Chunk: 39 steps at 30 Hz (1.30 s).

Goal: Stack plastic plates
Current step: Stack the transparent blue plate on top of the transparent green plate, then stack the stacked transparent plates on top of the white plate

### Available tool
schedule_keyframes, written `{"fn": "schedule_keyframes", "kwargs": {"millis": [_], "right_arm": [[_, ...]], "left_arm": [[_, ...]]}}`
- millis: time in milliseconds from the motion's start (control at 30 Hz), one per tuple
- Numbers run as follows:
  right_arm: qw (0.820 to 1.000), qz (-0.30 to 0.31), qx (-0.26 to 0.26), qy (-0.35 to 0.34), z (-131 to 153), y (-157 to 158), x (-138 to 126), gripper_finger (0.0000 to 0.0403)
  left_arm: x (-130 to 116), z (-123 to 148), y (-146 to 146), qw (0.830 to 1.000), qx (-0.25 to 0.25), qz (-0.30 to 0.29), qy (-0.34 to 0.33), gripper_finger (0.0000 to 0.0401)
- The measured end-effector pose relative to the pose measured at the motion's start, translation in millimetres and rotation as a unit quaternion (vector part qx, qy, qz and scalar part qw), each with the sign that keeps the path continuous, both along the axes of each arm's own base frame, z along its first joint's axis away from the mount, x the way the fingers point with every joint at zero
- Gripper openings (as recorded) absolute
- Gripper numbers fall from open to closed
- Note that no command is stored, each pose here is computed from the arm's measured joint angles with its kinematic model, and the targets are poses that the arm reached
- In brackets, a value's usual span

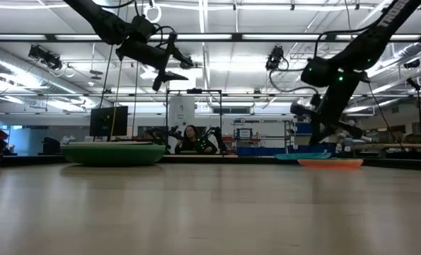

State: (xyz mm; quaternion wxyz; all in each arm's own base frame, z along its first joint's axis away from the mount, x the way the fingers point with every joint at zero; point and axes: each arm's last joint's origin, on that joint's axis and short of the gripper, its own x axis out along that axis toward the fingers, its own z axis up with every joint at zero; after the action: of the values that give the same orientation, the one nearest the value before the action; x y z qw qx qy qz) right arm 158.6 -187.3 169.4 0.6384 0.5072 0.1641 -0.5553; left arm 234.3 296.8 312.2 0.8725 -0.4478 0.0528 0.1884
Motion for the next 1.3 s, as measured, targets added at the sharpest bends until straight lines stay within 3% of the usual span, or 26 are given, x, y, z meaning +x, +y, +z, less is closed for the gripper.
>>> {"fn": "schedule_keyframes", "kwargs": {"millis": [133, 333, 500, 633, 733, 900, 967, 1100, 1300], "right_arm": [[0.994, 0.053, 0.049, 0.079, -12, -6, 0, 0.0012], [0.970, 0.100, 0.111, 0.192, -20, 4, -7, 0.0005], [0.953, 0.104, 0.098, 0.266, 7, 15, -15, 0.0007], [0.938, 0.191, 0.055, 0.282, 26, 24, -14, 0.0013], [0.899, 0.306, 0.022, 0.312, 24, 35, -7, 0.0033], [0.794, 0.474, 0.016, 0.381, -1, 50, 0, 0.0100], [0.762, 0.510, 0.014, 0.398, -9, 52, 4, 0.0131], [0.727, 0.553, -0.004, 0.408, -17, 53, 14, 0.0174], [0.700, 0.573, 0.010, 0.427, -34, 50, 22, 0.0174]], "left_arm": [[0, 5, -6, 1.000, 0.002, -0.005, 0.000, 0.0224], [-3, 11, -10, 1.000, 0.009, -0.006, 0.003, 0.0224], [-3, 11, -10, 1.000, 0.009, -0.006, 0.002, 0.0224], [-3, 11, -10, 1.000, 0.020, -0.001, 0.007, 0.0224], [-3, 12, -10, 1.000, 0.029, -0.002, 0.009, 0.0224], [2, 13, -16, 0.998, 0.051, -0.017, 0.015, 0.0224], [5, 19, -23, 0.997, 0.068, -0.030, 0.013, 0.0224], [10, 30, -39, 0.993, 0.101, -0.055, 0.011, 0.0224], [2, 55, -64, 0.978, 0.191, -0.086, 0.013, 0.0224]]}}
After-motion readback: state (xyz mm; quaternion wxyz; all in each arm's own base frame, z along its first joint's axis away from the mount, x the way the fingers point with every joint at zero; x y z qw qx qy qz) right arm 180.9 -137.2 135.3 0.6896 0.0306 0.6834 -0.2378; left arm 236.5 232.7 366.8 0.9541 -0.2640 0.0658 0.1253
